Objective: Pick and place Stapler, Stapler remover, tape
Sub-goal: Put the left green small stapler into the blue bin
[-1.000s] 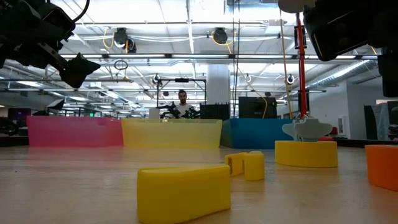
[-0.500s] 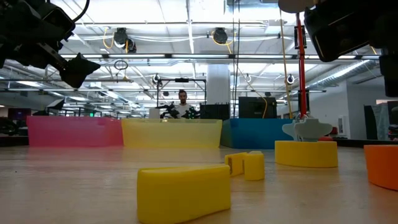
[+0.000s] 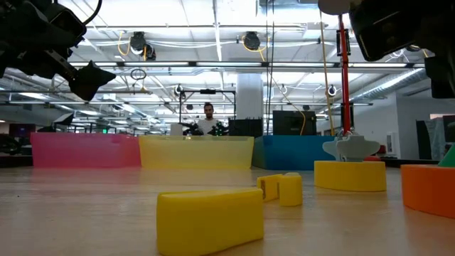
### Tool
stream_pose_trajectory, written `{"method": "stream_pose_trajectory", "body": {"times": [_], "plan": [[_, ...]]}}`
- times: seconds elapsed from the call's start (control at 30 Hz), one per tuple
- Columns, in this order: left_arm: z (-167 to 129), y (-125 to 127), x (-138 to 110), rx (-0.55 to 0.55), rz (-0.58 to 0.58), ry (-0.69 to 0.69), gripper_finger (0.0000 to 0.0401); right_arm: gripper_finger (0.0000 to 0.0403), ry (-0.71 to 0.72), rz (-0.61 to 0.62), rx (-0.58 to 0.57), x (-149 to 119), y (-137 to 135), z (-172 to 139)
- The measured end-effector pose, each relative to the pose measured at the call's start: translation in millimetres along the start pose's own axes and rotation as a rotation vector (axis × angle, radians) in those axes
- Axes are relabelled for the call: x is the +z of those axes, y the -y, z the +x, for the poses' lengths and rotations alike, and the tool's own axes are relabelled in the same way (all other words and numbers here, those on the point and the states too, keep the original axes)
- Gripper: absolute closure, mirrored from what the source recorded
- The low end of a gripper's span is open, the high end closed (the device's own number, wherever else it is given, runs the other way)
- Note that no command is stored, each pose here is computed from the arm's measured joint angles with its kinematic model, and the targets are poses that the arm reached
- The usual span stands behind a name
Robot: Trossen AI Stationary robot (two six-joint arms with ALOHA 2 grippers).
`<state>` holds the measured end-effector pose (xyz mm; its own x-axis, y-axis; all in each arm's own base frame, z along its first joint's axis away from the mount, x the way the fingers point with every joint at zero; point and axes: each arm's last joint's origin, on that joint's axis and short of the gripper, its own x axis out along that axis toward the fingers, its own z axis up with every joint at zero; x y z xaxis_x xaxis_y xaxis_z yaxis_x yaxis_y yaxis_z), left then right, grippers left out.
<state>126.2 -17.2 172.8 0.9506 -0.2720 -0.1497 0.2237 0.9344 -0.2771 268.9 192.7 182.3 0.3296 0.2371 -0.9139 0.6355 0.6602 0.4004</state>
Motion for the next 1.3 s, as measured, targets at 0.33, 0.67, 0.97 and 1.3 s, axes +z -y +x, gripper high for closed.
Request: {"method": "stream_pose_trajectory", "body": {"times": [0.33,0.67,0.97,1.3], "plan": [[0.0,0.0,0.1,0.0,0.0,0.001,0.0038,0.0403,0.003,-0.061,0.011,0.3,-1.1,-0.6],[0.0,0.0,0.1,0.0,0.0,0.001,0.0038,0.0346,-0.019,-0.108,0.046,-0.6,-4.3,-1.4],[0.0,0.0,0.1,0.001,-0.001,0.001,0.0038,0.027,-0.02,-0.08,0.034,0.1,-3.1,-1.5],[0.0,0.0,0.1,0.001,-0.002,0.001,0.0038,0.0249,-0.015,-0.069,0.028,4.0,-2.7,2.9]]}}
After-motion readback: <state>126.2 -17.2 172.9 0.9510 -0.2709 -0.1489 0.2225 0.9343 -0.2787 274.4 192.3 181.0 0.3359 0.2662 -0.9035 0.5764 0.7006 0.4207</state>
